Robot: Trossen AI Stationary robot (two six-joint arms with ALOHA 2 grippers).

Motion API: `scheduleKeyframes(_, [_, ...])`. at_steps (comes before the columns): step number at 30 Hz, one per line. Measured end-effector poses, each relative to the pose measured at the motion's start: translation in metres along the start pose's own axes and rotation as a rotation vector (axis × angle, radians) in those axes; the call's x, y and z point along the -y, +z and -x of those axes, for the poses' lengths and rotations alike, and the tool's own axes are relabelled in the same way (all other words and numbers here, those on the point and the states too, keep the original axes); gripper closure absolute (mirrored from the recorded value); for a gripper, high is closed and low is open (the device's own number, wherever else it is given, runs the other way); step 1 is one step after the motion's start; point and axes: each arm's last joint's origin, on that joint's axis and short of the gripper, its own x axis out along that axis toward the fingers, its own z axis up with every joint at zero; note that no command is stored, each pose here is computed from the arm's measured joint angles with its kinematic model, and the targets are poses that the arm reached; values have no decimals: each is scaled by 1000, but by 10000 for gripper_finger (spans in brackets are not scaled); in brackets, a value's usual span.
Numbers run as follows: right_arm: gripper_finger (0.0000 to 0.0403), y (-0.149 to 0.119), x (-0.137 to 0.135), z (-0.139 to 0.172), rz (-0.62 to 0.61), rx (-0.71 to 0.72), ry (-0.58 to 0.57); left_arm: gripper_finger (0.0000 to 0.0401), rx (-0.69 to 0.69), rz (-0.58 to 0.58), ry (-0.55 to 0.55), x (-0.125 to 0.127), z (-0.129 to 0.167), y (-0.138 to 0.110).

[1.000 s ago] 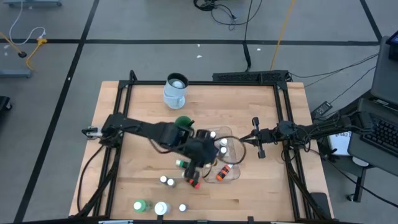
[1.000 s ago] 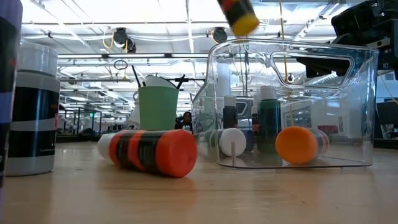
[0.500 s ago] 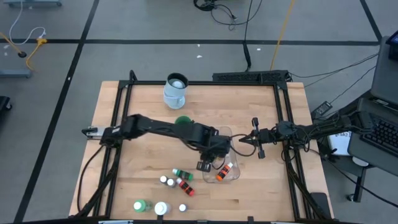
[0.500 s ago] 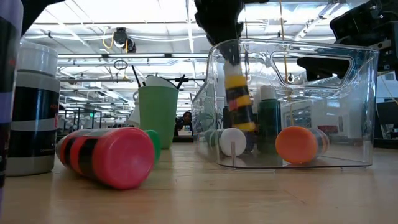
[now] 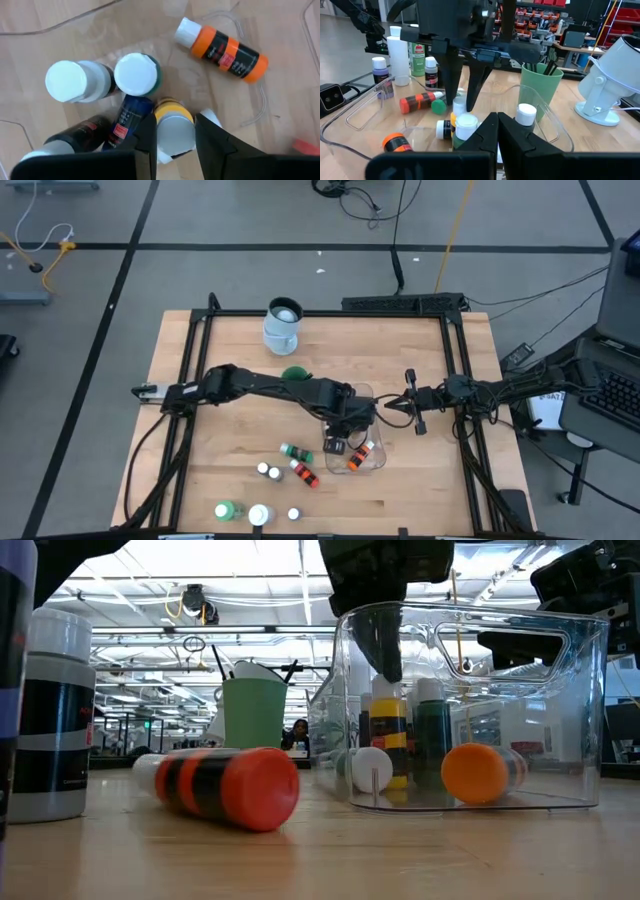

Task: Pick & Place Paint Supplies
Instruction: Put the small yellow paint bottle into the transparent bin, then put the small gray paint bottle into the transparent bin

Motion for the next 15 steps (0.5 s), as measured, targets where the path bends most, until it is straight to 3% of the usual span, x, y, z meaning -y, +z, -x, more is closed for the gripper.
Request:
scheduleKeyframes(4, [399, 0, 0, 0, 0, 0, 0, 301, 36, 20, 4, 0, 3, 3])
scheduleKeyframes(9, [399, 0, 0, 0, 0, -1, 0, 190, 7, 23, -34, 3, 8, 0])
scheduleKeyframes(15, [399, -1, 0, 0, -1, -14, 2, 94, -79, 34, -32, 9, 46, -10])
